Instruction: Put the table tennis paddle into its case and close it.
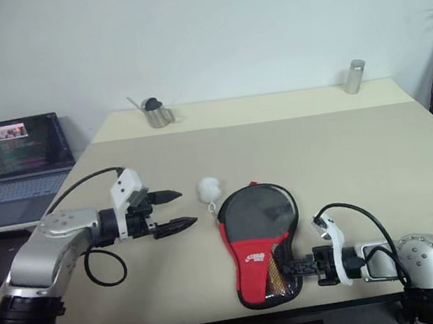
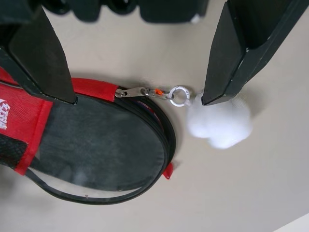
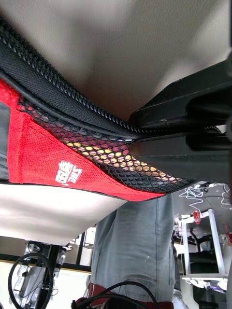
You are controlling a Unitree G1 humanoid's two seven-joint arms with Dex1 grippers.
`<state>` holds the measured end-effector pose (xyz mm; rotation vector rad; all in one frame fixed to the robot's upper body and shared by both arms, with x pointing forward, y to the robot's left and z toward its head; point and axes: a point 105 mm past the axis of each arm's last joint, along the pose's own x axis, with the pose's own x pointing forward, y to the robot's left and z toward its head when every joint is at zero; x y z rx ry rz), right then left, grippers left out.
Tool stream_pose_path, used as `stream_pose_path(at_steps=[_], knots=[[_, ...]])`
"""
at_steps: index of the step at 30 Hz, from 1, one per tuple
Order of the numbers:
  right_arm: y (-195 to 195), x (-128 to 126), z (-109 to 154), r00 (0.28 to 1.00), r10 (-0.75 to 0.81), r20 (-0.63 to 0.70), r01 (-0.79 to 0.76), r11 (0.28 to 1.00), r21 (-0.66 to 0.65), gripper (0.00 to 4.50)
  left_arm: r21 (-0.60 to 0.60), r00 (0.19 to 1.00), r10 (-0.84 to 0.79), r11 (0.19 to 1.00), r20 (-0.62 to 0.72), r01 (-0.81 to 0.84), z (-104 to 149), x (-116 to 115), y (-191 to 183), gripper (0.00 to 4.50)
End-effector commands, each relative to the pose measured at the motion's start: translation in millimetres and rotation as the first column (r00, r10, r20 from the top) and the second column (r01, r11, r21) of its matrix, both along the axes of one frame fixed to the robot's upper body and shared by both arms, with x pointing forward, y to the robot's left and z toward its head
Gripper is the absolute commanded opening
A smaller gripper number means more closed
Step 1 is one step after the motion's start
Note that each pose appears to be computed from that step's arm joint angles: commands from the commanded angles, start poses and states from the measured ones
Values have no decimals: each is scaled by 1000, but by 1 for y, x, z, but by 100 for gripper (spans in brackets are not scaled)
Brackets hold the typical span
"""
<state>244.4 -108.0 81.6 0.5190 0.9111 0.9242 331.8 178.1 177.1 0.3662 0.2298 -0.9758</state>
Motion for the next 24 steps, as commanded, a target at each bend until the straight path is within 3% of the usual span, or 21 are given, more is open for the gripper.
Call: stream_pose_path(at_steps=[1, 9, 14, 19, 21, 24], knots=[[4, -9, -1, 999, 46, -17, -46, 999, -4, 52, 4, 999, -14, 1000, 47, 13, 11, 1, -1, 450], [-2, -4, 12, 998, 59, 27, -59, 998, 5, 300, 3, 999, -6, 1000, 54, 6, 12, 2, 0, 450], [-29, -9, 30, 988, 100, 113, -96, 995, -40, 445, -2, 998, 6, 1000, 64, -6, 15, 3, 3, 450], [-56, -16, 79, 872, 267, 410, -221, 962, -158, 445, -28, 995, 55, 998, 80, -53, 21, 7, 14, 450], [-50, -5, 109, 789, 289, 543, -218, 957, -193, 445, -55, 993, 81, 996, 89, -77, 26, 10, 16, 450], [-29, 13, 133, 703, 266, 660, -204, 964, -171, 445, -79, 989, 106, 992, 101, -98, 31, 17, 16, 450]])
